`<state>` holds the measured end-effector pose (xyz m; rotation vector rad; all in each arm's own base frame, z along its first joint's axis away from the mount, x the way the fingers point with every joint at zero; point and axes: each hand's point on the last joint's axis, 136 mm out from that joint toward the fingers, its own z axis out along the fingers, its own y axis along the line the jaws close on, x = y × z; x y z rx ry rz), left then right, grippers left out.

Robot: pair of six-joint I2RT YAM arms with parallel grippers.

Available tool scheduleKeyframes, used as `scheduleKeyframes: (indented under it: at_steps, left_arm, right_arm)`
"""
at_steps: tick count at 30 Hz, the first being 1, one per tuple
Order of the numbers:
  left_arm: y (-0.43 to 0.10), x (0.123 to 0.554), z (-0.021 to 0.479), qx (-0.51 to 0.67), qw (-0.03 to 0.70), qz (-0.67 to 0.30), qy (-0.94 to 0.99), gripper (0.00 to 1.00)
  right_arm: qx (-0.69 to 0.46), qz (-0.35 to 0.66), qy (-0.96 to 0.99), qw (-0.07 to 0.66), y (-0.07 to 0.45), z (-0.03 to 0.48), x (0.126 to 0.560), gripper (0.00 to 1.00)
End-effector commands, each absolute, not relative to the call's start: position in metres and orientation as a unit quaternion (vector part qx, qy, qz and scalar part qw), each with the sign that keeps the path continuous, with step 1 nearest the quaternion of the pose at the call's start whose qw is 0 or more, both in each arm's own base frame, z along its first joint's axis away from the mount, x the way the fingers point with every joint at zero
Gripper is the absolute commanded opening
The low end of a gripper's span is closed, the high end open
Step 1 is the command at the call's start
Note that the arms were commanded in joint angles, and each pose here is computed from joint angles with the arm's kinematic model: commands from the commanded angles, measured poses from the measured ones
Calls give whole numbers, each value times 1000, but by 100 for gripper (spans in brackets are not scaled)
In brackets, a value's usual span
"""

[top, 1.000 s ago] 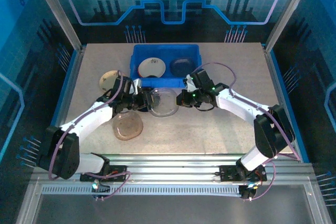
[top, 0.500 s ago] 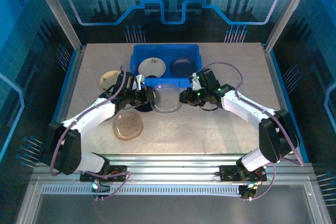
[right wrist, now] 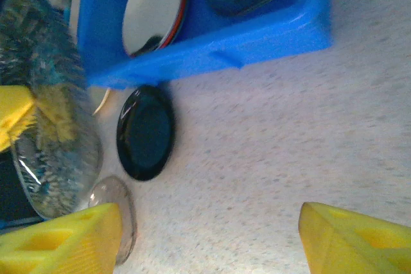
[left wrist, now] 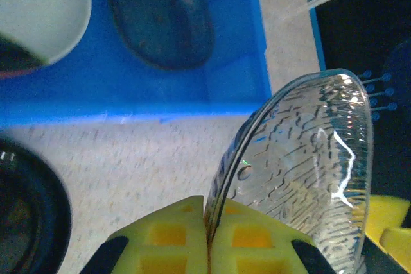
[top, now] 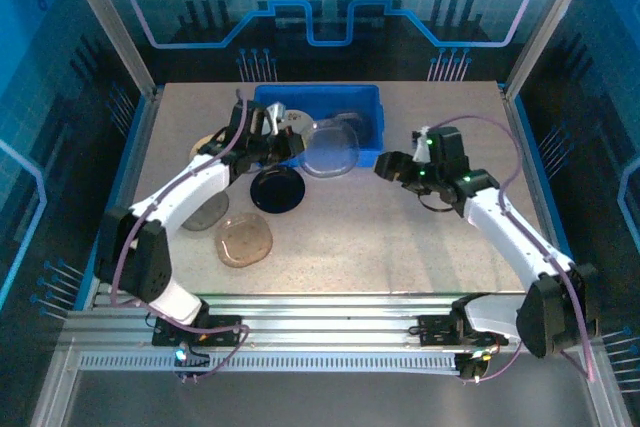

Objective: Place the plates into the plastic bin on the countertop

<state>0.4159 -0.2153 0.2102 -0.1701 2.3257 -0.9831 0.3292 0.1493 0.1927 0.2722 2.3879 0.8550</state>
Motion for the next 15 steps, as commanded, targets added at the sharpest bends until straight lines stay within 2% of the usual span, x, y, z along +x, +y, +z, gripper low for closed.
scheduleKeyframes:
  at_steps: [1,9,15]
  left_arm:
    - [-220,453,226,-62,324,-358,873,0]
    - [-244,549,202,-72,318,-332,885,0]
    - [-246,597,165,-89,322,-296,895,0]
  right_arm:
    - [145,295,895,301,119,185,326,73]
    - [174,288,891,305,99,186,328,73]
    - [177,291,890,302,97,185,329,72]
